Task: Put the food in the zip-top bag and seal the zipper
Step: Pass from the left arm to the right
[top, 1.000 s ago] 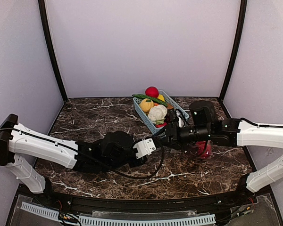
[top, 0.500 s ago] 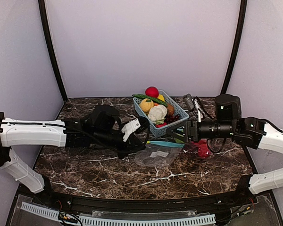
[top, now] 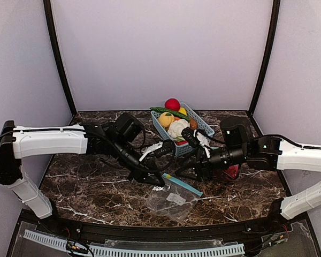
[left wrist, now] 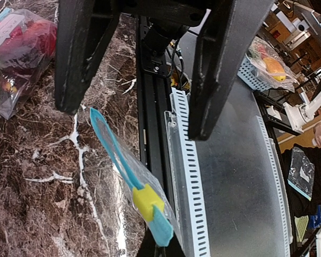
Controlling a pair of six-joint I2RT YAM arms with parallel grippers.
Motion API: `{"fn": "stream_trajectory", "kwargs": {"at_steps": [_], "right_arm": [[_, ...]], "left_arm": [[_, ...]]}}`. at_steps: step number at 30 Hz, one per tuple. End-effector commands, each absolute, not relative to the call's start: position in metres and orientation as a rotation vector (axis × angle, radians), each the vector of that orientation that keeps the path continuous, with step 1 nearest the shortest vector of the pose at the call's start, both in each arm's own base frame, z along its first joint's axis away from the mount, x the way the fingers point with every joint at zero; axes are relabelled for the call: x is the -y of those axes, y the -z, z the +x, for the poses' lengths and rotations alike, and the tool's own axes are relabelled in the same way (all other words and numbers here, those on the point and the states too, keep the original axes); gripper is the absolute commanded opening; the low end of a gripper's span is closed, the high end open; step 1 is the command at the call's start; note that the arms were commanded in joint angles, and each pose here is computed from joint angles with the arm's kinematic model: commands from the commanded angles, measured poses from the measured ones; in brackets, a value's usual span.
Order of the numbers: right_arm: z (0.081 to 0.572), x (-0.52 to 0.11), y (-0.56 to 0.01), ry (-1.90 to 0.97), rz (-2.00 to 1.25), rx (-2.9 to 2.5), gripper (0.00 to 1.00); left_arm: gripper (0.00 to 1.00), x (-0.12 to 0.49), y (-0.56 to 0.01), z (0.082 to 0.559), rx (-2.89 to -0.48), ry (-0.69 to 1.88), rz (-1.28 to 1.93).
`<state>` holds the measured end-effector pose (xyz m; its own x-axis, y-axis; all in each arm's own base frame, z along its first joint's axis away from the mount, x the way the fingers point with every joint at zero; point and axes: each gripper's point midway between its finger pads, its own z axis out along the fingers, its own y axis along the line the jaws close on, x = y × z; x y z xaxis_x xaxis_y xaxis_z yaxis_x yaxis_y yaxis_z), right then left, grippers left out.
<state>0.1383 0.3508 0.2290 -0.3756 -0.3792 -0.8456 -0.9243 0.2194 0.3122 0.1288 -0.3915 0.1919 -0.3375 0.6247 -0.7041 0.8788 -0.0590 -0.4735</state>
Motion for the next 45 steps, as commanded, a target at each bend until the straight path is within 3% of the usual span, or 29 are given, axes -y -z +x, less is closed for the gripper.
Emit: {"fn": "stream_trajectory", "kwargs": {"at_steps": [1, 7, 19, 30, 38, 40, 41, 45], "right_arm": [[0.128, -0.367, -0.247, -1.198, -1.301, -1.67, 0.47], [0.119, -0.377, -0.234, -1.284, -1.354, -1.696, 0.46], [0.112, -0.383, -0.232, -1.395, -1.351, -1.677, 0.3], [0.109, -0.386, -0.223, -1.425, -1.362, -1.706, 0.23], [0.109, -0.384, -0.221, -1.42, -1.351, -1.718, 0.01], [0.11, -0.384, -0.221, -1.415, -1.347, -1.721, 0.0], [0.11, -0.384, -0.221, -1.413, -1.345, -1.723, 0.0], [0.111, -0.383, -0.22, -1.407, -1.34, -1.725, 0.0]], "left_arm": [[0.01, 0.386, -0.211, 0.114, -1.878, 1.478, 1.674], [0.01, 0.387, -0.211, 0.111, -1.869, 1.514, 1.683], [0.01, 0.386, -0.213, 0.112, -1.866, 1.529, 1.682], [0.01, 0.386, -0.213, 0.113, -1.863, 1.532, 1.679], [0.01, 0.387, -0.213, 0.116, -1.866, 1.533, 1.657], [0.04, 0.389, -0.214, 0.118, -1.865, 1.533, 1.645], [0.14, 0.389, -0.215, 0.119, -1.86, 1.532, 1.64], [0.3, 0.391, -0.218, 0.12, -1.856, 1.543, 1.623]]}}
